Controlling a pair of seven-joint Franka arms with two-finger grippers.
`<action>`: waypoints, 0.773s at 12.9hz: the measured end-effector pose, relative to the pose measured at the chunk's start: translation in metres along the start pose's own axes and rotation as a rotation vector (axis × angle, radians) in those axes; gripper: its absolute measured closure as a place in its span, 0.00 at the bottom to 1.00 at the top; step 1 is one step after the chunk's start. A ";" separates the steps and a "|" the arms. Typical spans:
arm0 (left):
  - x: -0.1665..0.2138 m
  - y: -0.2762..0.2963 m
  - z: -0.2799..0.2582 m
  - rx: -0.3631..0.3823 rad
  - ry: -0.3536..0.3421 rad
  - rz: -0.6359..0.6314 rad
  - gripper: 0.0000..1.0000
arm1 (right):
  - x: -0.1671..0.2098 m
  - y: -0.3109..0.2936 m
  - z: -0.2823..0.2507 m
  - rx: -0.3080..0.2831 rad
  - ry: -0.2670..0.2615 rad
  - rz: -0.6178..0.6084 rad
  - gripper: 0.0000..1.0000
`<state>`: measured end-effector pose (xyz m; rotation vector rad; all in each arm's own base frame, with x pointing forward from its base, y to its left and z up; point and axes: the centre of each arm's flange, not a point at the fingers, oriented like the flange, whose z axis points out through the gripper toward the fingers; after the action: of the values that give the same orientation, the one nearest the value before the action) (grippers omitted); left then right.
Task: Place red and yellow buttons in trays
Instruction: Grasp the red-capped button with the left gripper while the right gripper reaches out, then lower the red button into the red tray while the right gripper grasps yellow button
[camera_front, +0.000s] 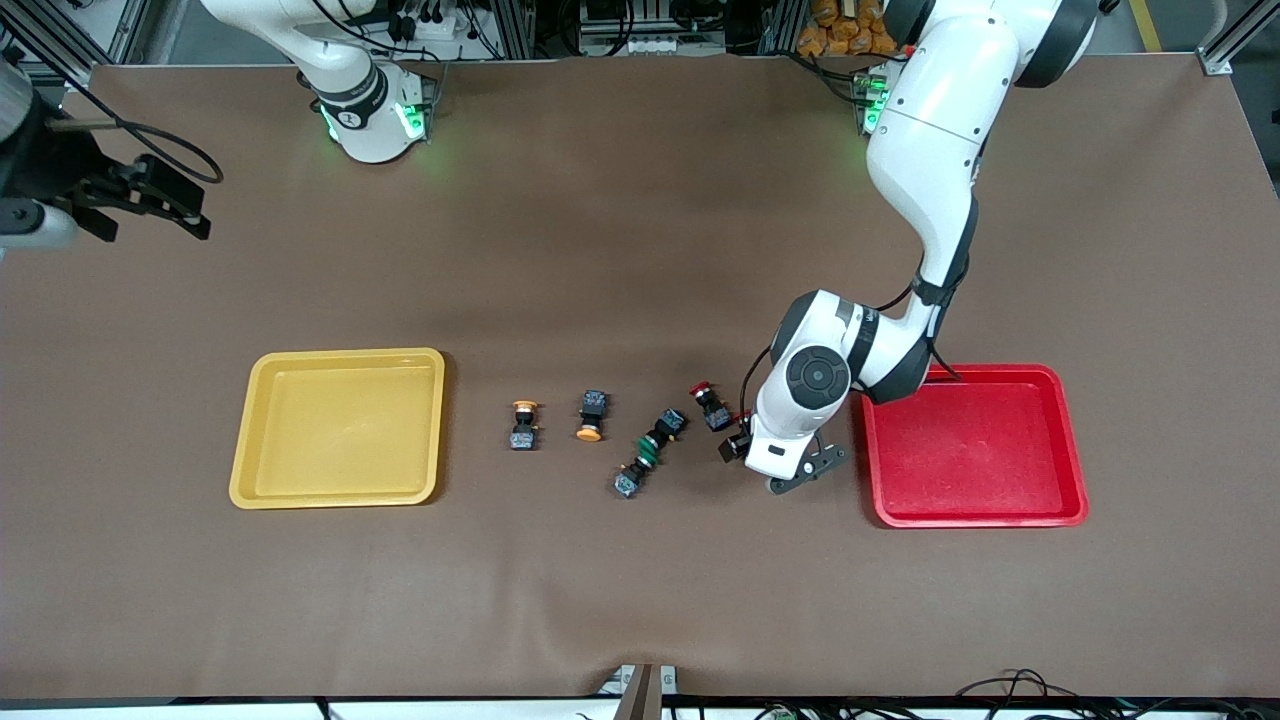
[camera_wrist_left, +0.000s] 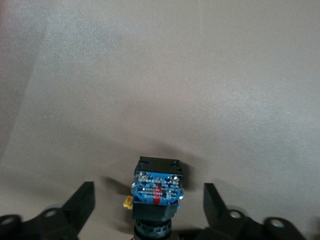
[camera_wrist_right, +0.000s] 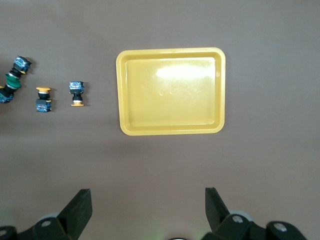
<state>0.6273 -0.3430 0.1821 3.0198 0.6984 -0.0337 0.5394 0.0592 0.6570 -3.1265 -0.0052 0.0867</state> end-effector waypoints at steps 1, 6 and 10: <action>0.000 0.000 0.000 0.000 0.000 0.000 0.07 | 0.008 -0.001 0.013 -0.002 -0.025 0.000 0.00; 0.004 -0.001 -0.002 -0.002 0.007 -0.013 0.59 | 0.059 -0.015 0.103 -0.016 -0.155 -0.015 0.00; 0.036 -0.016 -0.025 0.000 0.048 -0.051 0.59 | 0.088 -0.052 0.148 -0.016 -0.123 -0.067 0.00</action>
<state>0.6531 -0.3116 0.2050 3.0112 0.7795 0.0374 0.6185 0.1134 0.5055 -3.1276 -0.1121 0.2798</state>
